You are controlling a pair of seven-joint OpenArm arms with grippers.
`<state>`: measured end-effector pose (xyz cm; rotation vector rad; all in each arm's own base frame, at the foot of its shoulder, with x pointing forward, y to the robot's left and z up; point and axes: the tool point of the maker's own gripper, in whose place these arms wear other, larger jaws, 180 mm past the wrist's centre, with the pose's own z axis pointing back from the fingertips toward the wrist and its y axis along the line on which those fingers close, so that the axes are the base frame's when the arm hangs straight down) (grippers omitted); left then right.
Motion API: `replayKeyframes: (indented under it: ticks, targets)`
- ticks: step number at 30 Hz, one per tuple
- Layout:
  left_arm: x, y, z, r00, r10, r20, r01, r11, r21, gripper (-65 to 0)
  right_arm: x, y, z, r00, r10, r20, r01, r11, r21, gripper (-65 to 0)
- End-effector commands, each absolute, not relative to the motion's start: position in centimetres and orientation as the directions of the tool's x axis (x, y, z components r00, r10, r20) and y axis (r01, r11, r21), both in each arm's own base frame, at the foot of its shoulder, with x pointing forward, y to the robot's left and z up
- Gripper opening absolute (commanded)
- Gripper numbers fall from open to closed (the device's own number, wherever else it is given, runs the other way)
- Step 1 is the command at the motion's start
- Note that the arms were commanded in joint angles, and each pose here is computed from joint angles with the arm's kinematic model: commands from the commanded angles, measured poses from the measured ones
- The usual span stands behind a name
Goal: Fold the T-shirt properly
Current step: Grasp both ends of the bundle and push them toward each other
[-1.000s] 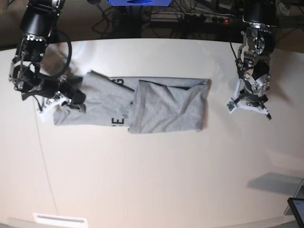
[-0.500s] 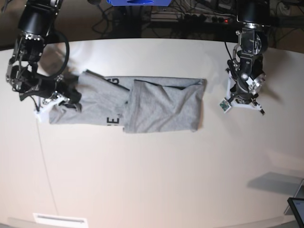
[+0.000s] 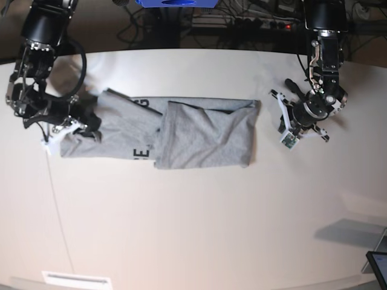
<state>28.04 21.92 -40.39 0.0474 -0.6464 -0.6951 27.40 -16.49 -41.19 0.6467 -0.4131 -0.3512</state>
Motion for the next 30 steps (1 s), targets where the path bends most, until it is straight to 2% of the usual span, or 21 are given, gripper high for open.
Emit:
replayKeyframes:
  ticks: [1, 5, 10, 15, 22, 30]
  targets:
    - [27.7, 21.9, -40.5, 0.583, -0.617, 0.529, 0.594, 0.768, 0.240, -65.0, 28.4, -17.0, -39.8, 0.848, -0.434, 0.305, 0.157, 0.754, 0.637, -65.0]
    - [27.9, 21.2, -40.3, 0.592, -0.572, 0.568, 0.586, 0.789, 0.184, -65.0, 28.7, -17.0, -39.2, 0.842, -0.427, 0.328, 0.139, 0.761, 0.634, -65.0]
    - [27.7, 20.8, -41.2, 0.651, -0.509, 0.563, 0.563, 0.821, 0.090, -65.0, 28.7, -17.0, -39.1, 0.843, -0.425, 0.329, 0.137, 0.762, 0.633, -65.0]
    - [28.0, 20.7, -41.0, 0.647, -0.507, 0.570, 0.563, 0.821, 0.091, -65.0, 29.2, -16.7, -37.1, 0.828, -0.400, 0.394, 0.083, 0.781, 0.619, -65.0]
    - [26.7, 17.4, -42.4, 0.612, -0.577, 0.541, 0.658, 0.751, 0.056, -65.0, 29.3, -16.3, -35.4, 0.816, -0.370, 0.444, 0.032, 0.795, 0.605, -65.0]
    - [27.3, 16.0, -42.2, 0.596, -0.574, 0.562, 0.669, 0.742, 0.047, -65.0, 29.2, -14.3, -33.7, 0.815, -0.378, 0.440, -0.025, 0.735, 0.678, -65.0]
